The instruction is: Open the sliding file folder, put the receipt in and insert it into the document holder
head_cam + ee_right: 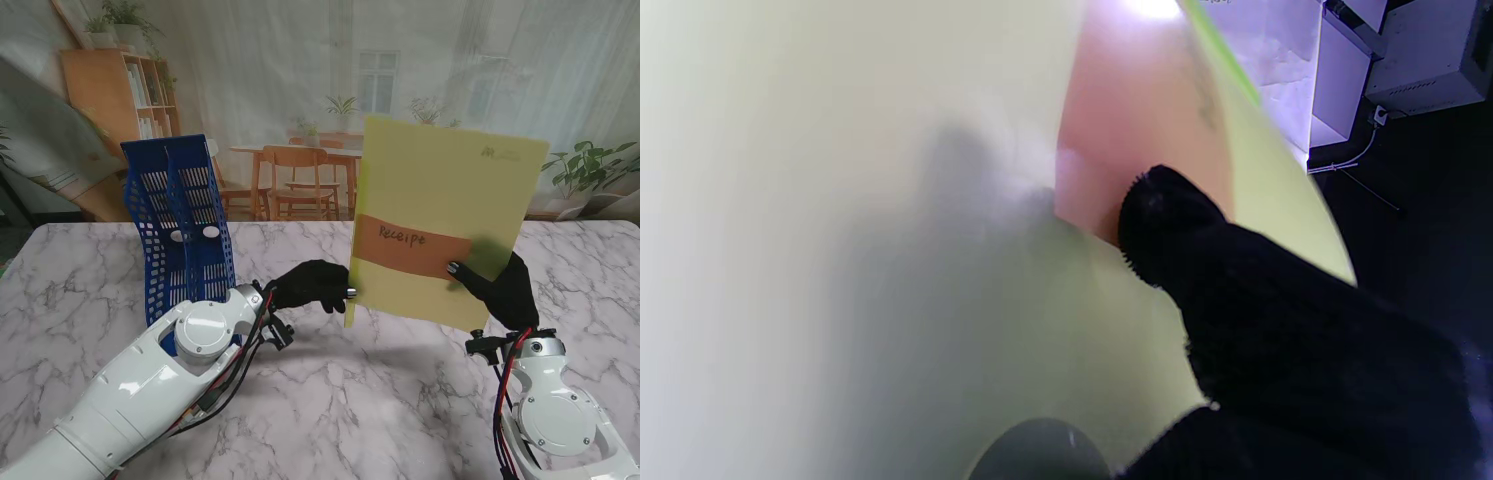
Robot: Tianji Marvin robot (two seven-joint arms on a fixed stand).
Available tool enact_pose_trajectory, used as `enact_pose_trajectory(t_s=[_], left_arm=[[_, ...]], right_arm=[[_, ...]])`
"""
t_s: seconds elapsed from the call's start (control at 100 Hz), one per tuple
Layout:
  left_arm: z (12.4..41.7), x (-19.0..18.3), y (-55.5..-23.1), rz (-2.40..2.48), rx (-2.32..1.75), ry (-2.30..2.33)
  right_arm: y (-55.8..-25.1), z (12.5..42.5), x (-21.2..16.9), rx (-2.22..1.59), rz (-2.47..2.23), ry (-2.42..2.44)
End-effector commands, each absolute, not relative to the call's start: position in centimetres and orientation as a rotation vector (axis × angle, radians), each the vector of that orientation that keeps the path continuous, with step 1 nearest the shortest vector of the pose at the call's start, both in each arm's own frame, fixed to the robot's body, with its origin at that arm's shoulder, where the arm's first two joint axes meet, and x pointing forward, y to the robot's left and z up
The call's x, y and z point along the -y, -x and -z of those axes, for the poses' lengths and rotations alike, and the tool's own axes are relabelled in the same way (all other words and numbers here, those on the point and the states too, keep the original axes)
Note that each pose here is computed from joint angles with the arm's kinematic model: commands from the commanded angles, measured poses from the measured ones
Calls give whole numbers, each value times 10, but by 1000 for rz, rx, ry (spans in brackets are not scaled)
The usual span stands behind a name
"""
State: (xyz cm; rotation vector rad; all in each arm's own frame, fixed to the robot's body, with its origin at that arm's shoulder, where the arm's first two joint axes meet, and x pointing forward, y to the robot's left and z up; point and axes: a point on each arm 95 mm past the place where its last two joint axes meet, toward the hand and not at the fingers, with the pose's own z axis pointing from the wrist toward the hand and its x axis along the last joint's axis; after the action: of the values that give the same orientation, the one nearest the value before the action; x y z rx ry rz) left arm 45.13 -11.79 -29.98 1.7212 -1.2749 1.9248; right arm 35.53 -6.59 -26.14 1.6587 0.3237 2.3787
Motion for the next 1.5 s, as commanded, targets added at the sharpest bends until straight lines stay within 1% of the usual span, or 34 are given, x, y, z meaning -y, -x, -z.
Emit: enact_pose_trajectory(t_s=[0.0,0.7,1.49], left_arm=[[297,125,-450,-1922,1279,-1700],[285,121,-458,-1951,1330,-1686],[263,123,-463,-1999,1327,-1644]], right_arm=[[-356,265,65,-326,-2367,-1668],[-357,277,64,-596,-2235,-1632],[-357,287,58,-763,-2131,-1688]])
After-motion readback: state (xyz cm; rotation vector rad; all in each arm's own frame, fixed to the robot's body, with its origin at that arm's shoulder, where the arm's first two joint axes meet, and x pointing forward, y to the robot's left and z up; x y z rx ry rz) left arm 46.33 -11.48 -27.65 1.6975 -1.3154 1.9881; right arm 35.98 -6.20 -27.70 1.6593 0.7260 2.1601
